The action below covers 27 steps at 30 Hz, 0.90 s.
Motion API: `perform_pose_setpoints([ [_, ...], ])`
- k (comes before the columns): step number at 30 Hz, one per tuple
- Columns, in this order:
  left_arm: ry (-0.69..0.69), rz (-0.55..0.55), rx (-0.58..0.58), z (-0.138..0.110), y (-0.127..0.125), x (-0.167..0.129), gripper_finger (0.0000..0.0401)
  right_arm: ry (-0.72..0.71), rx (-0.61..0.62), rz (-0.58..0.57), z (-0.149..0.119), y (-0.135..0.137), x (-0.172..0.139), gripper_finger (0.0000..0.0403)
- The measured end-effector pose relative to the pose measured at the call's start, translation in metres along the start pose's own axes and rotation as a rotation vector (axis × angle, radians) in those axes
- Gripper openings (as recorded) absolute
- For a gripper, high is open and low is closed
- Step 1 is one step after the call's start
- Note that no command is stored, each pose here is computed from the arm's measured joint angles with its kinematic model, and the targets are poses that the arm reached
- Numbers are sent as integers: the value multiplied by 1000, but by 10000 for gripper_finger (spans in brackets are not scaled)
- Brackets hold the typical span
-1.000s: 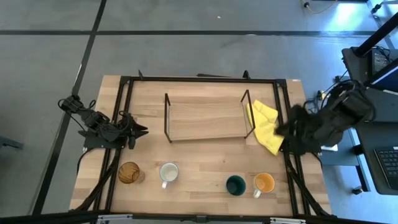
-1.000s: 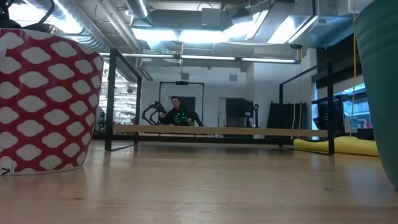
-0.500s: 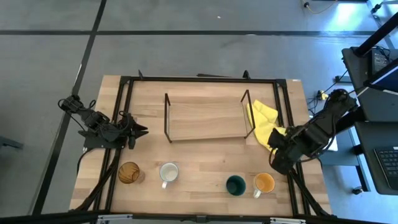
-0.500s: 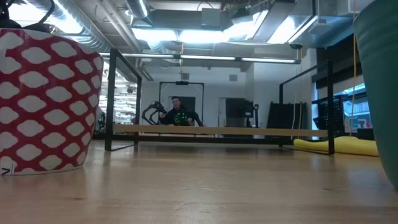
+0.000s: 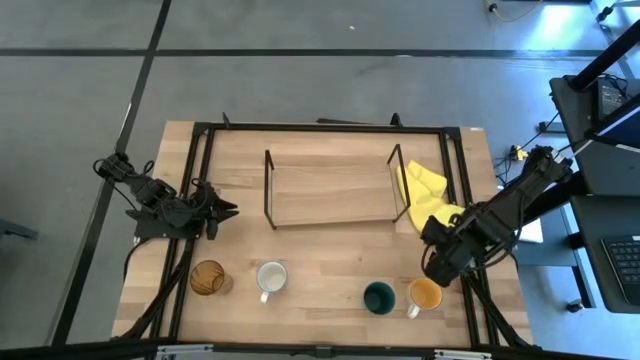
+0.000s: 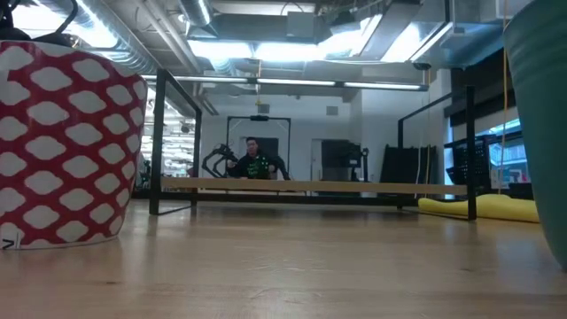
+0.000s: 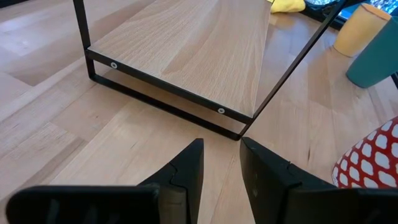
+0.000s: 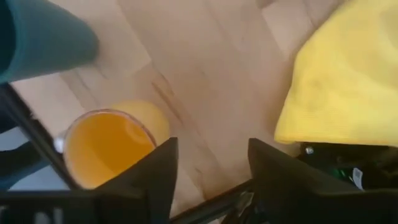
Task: Stack small to large cups/mugs on shelf
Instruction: Put the yellow cup on the shelf
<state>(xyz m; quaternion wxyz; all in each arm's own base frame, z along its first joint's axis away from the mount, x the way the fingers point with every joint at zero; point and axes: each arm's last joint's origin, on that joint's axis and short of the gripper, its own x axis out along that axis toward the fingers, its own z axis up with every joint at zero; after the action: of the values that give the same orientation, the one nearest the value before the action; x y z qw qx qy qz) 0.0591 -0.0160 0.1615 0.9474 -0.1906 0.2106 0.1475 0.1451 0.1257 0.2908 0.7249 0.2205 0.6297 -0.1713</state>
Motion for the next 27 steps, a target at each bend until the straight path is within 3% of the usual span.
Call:
perform_pose_setpoints([
  [9, 0, 1, 0, 0, 0, 0, 98, 80, 26, 29, -14, 3, 27, 218],
  [27, 0, 0, 0, 0, 0, 0, 98, 78, 90, 120, -36, 11, 58, 218],
])
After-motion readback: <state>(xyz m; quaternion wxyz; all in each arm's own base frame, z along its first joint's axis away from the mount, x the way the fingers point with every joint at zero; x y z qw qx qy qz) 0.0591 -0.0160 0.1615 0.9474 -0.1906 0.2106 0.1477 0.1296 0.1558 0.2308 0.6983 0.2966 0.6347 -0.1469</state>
